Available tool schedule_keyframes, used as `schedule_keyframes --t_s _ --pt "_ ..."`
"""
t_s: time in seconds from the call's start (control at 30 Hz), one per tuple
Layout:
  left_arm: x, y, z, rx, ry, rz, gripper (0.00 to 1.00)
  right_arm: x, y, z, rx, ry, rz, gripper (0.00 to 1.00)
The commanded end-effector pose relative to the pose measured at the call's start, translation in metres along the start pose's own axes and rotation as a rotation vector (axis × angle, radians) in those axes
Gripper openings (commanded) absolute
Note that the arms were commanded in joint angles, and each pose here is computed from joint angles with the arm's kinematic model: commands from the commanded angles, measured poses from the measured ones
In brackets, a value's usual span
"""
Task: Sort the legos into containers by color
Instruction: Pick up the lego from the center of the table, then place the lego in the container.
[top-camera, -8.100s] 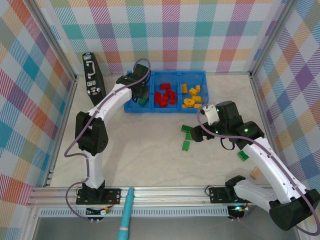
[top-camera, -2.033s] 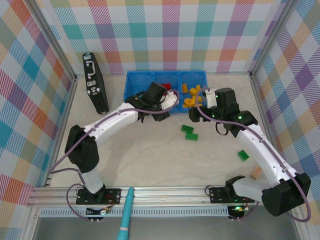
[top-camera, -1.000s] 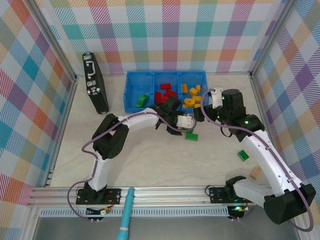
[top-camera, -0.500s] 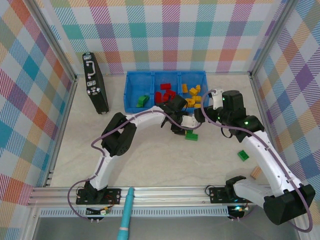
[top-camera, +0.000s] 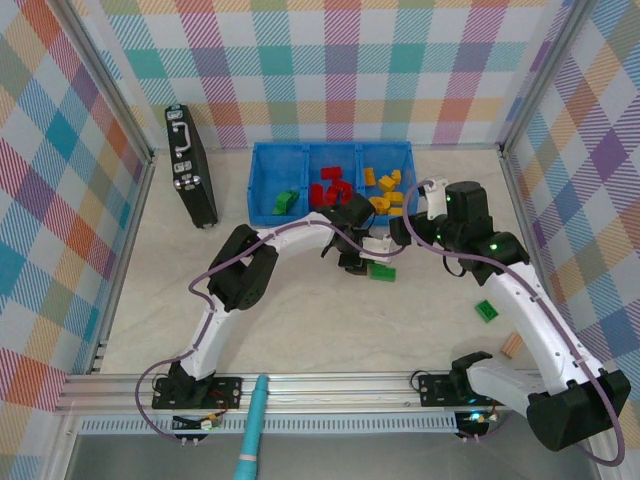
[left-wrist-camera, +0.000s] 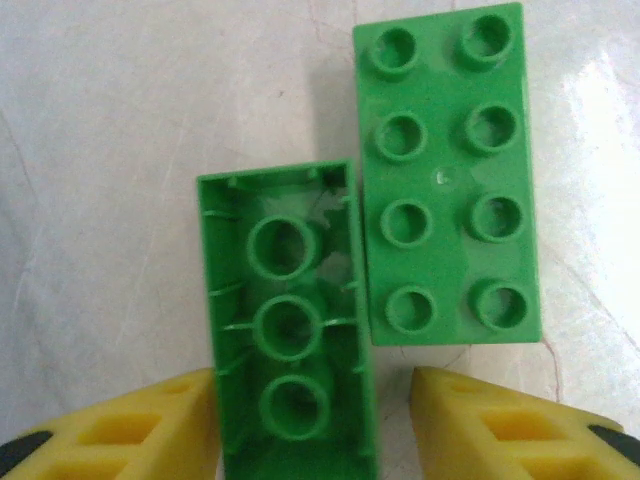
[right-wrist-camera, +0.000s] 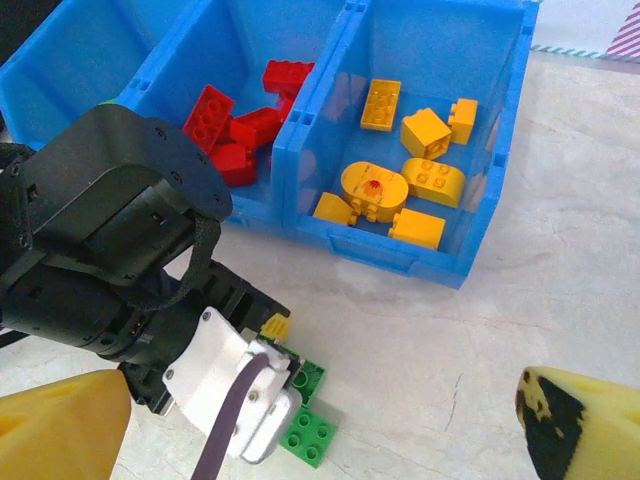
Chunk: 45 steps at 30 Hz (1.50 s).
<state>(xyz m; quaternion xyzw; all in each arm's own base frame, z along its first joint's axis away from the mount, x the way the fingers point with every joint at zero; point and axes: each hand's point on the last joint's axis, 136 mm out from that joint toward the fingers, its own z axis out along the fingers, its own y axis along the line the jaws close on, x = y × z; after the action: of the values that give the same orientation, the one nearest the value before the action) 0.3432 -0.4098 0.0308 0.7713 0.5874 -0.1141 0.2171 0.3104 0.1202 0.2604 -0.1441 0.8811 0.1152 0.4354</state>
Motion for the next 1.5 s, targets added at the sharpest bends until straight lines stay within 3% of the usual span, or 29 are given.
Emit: schedule_keyframes --t_s 0.0,0.2,0.33,0.67,0.93,1.07,1.23,1.47 --pt "-0.005 -0.005 0.003 0.03 -0.011 -0.008 0.38 -0.002 0.0 -0.005 -0.005 -0.025 -0.009 0.99" --pt "0.005 -0.007 -0.008 0.015 0.045 -0.082 0.27 -0.003 0.0 -0.007 -0.005 -0.029 -0.009 0.99" --pt "0.027 -0.009 -0.048 -0.035 0.073 -0.194 0.25 -0.004 -0.001 -0.011 0.005 -0.04 -0.011 0.99" --pt "0.068 0.024 -0.184 -0.39 0.045 -0.484 0.25 -0.009 0.004 -0.002 -0.034 -0.058 0.011 0.99" --pt "0.129 0.082 -0.238 -0.637 0.04 -0.745 0.26 -0.012 0.006 -0.001 -0.043 -0.053 0.028 0.99" --pt "0.155 0.111 -0.243 -0.719 0.072 -0.841 0.29 -0.008 0.004 0.0 -0.035 -0.044 0.044 0.99" --pt "0.186 0.14 -0.24 -0.812 0.199 -0.891 0.3 -0.004 0.001 0.001 -0.018 -0.028 0.072 0.99" --pt "0.222 0.165 -0.223 -0.826 0.183 -1.023 0.3 0.008 -0.001 0.002 -0.005 -0.006 0.117 0.99"
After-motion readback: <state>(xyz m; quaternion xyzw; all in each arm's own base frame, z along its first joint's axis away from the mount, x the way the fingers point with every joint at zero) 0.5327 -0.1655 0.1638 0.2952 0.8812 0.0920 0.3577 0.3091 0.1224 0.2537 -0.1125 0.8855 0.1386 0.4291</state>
